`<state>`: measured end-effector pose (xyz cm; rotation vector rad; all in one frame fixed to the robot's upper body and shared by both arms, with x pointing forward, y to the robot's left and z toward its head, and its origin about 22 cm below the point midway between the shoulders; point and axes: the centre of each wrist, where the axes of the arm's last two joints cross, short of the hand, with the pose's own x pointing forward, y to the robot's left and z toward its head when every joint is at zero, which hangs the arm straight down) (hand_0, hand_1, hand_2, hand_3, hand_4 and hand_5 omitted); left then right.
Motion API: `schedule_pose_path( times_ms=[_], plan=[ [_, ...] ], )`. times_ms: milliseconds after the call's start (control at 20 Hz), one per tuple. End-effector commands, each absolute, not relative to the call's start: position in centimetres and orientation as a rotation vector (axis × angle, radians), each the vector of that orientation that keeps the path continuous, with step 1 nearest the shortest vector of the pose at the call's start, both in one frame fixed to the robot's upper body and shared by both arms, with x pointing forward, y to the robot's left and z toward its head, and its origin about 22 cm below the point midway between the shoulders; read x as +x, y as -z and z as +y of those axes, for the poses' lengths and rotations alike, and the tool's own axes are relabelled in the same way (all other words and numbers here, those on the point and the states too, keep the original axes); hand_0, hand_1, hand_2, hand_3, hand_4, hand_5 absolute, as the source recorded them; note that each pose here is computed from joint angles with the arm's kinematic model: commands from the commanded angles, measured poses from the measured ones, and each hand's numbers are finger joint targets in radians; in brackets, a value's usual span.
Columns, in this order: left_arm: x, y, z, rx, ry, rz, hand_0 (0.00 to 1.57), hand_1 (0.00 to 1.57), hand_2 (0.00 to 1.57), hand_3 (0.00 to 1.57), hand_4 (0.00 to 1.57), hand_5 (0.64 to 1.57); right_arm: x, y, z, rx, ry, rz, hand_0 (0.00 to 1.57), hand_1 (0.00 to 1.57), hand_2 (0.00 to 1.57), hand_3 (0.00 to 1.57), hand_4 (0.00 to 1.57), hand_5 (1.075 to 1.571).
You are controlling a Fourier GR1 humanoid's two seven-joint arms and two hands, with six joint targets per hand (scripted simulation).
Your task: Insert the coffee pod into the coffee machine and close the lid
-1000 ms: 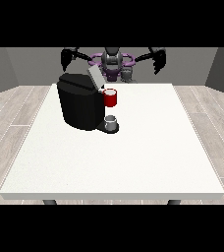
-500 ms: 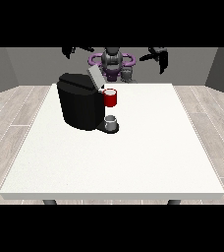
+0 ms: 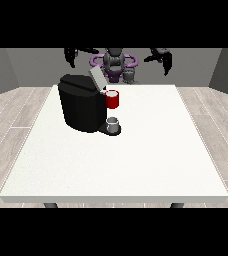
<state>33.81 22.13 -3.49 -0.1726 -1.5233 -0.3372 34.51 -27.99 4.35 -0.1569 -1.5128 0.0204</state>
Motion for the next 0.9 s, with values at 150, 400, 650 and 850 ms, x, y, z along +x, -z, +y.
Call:
schedule_pose_path(
  times_ms=[150,400,650,850],
  plan=[
    [33.0,1.2,22.7,-0.124,0.328,-1.583,0.00,0.00,0.00,0.00,0.34,1.571,36.4,-5.7,-28.4,-0.087,0.004,-1.488,0.00,0.00,0.00,0.00,0.17,1.571],
    [31.5,-0.3,23.3,-0.119,0.311,-1.585,0.00,0.00,0.00,0.00,0.35,1.571,36.5,-4.4,-25.4,-0.074,-0.037,-1.464,0.00,0.00,0.00,0.00,0.00,1.571],
    [31.0,-1.5,24.1,-0.102,0.306,-1.646,0.00,0.00,0.00,0.00,0.36,1.571,38.3,-6.4,-23.7,-0.030,-0.083,-1.506,0.00,0.00,0.00,0.00,0.00,1.571],
    [30.0,-2.3,22.0,-0.127,0.292,-1.651,0.00,0.00,0.00,0.00,0.36,1.571,38.5,-5.8,-25.4,-0.058,-0.106,-1.547,0.00,0.00,0.00,0.00,0.00,1.571]
  ],
)
